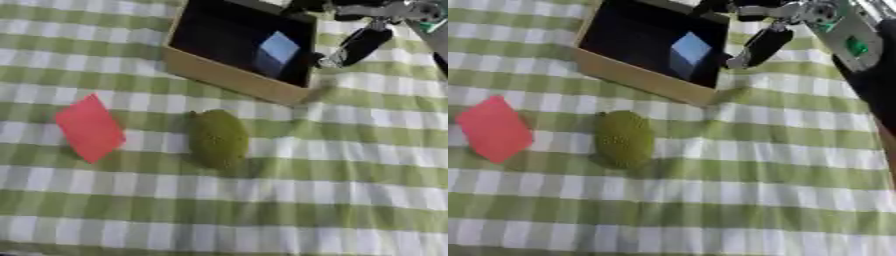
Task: Pick up objects on the table and place them in the box.
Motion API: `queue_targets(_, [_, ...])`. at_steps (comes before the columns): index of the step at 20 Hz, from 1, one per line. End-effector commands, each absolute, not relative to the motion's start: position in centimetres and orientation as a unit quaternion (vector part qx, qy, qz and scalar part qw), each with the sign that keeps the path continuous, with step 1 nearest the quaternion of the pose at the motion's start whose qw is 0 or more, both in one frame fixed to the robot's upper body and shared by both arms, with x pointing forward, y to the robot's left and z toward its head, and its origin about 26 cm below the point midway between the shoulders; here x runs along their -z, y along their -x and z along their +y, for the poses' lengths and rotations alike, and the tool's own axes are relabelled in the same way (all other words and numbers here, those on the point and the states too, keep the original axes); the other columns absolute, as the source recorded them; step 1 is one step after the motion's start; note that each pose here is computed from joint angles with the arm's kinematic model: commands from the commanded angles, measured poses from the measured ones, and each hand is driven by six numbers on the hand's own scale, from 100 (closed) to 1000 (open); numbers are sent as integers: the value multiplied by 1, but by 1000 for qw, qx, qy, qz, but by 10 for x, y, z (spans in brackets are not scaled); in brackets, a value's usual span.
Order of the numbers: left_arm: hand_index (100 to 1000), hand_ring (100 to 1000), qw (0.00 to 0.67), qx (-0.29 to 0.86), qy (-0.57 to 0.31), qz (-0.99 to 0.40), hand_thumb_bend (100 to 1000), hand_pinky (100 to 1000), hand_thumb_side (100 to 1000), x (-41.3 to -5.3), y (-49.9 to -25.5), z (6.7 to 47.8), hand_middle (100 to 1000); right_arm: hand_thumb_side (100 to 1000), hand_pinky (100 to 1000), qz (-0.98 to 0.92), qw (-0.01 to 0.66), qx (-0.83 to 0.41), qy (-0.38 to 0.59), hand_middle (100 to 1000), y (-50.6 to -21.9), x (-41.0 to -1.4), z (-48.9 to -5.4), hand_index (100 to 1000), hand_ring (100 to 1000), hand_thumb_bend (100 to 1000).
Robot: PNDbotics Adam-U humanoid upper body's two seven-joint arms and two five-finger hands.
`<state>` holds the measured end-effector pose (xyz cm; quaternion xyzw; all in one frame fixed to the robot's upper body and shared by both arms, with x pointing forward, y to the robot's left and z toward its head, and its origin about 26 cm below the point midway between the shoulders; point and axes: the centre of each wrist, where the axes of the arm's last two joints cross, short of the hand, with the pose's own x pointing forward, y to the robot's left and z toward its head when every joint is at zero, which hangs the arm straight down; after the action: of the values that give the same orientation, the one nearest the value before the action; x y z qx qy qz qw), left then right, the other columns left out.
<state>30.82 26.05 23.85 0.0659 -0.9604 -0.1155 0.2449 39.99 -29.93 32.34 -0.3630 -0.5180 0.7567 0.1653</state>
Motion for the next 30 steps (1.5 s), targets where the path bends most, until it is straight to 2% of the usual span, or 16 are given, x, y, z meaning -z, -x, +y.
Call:
queue_targets(1, [888,739,232,123,-67,-963,100,749,687,-246,-305,261,723,465,1000,-514,153,-752,384,911,-394,-340,-302,998,1000,308])
queue_targets(6, [886,739,232,123,-66,-962,100,749,682,-246,-305,261,723,452,1000,-528,148,-742,385,897,-390,-344,-301,992,1000,253])
queue_targets(8, [886,739,231,124,-68,-963,100,750,674,-246,-305,261,724,401,990,-554,140,-721,391,875,-383,-352,-301,984,1000,165])
queue_targets(9, [886,740,230,125,-70,-963,100,751,667,-247,-305,261,725,363,977,-575,132,-704,396,864,-375,-358,-301,982,1000,108])
queue_targets(10, [885,740,228,129,-74,-962,100,752,664,-249,-305,262,725,345,972,-598,123,-681,403,862,-366,-364,-302,982,1000,100])
queue_targets(11, [885,741,225,133,-78,-962,100,753,651,-251,-305,263,725,268,954,-620,115,-659,410,844,-357,-370,-302,975,989,100])
queue_targets(14, [883,748,210,156,-109,-959,100,758,611,-262,-305,268,727,196,928,-690,99,-575,428,794,-324,-382,-307,961,963,100])
queue_targets(18, [893,769,184,213,-175,-944,116,774,554,-280,-302,278,746,100,909,-750,95,-479,446,736,-285,-378,-314,930,938,100])
queue_targets(20, [903,780,171,249,-208,-930,160,785,525,-288,-301,282,759,100,900,-775,94,-428,455,704,-276,-374,-320,908,929,100])
queue_targets(24, [928,811,148,346,-277,-884,237,824,474,-305,-296,294,784,100,895,-796,83,-361,478,694,-269,-363,-340,894,915,100])
queue_targets(29, [951,842,140,479,-326,-803,313,870,529,-324,-290,304,821,100,890,-796,76,-326,504,679,-268,-348,-354,884,905,100])
queue_targets(30, [951,846,140,507,-336,-782,332,875,518,-328,-288,305,823,100,889,-796,76,-321,507,677,-267,-346,-356,882,903,100])
